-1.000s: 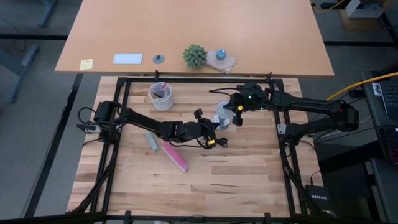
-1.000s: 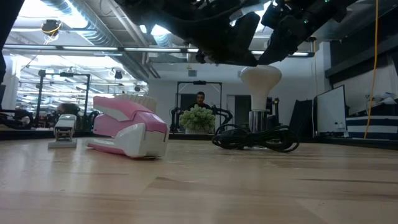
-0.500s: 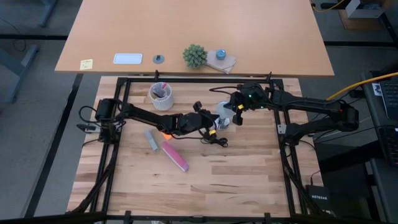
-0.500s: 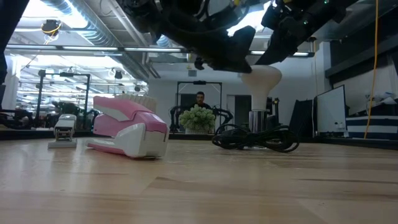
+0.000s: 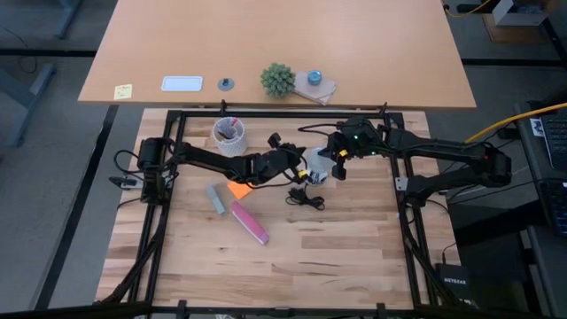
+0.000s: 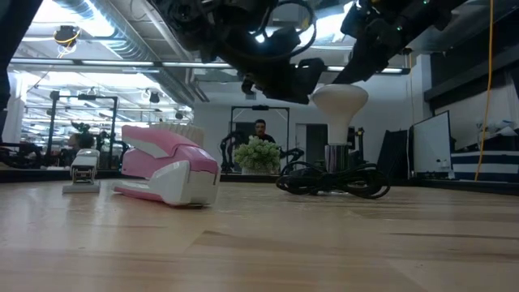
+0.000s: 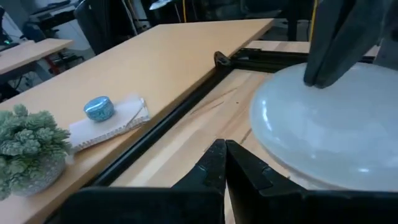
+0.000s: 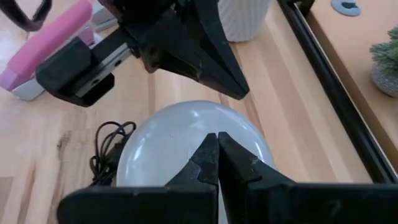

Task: Screw lightbulb
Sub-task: Insert the lightbulb into the lamp

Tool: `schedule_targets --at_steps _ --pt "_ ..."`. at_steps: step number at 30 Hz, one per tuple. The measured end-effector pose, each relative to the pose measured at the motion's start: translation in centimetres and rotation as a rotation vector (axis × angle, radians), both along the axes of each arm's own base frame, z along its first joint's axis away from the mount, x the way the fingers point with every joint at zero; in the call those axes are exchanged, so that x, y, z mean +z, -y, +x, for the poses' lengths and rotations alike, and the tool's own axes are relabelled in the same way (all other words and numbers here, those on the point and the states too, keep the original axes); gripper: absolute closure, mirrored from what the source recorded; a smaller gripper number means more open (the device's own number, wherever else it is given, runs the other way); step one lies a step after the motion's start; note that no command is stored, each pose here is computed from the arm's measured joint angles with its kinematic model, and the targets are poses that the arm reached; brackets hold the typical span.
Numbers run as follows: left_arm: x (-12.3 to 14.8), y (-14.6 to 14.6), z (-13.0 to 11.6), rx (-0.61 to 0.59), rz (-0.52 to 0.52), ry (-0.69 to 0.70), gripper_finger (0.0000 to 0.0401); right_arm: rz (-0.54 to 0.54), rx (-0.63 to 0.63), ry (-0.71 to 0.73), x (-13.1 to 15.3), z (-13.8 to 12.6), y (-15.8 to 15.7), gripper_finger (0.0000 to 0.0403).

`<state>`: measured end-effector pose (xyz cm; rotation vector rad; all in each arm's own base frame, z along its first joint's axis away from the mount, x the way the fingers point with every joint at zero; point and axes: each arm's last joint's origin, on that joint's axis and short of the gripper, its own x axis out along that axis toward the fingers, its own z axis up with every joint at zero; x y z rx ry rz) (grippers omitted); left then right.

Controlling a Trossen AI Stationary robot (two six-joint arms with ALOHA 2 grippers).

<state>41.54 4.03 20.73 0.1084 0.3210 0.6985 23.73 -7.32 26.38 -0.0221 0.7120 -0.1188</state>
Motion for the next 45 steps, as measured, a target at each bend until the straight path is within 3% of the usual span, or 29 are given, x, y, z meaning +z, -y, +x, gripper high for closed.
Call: schedule_targets --at_steps 9,26,36,45 --pt "0.8 0.2 0.3 -0.023 0.063 0.044 0.0401 -0.006 -0.008 -0.002 0.0 0.0 0.0 0.0401" --pt "1.1 7.8 0.3 -0.224 0.074 0.058 0.0401 -0.01 -0.012 -0.003 0.0 0.0 0.0 0.0401" --pt "-0.8 6.6 1.0 -0.27 -0.045 0.071 0.0401 -0.01 -0.012 -0.003 0.0 0.0 0.1 0.0401" --pt "-1.3 6.0 1.4 -0.264 -0.026 0.089 0.0401 -0.01 -0.012 -0.002 0.0 0.0 0.0 0.0401"
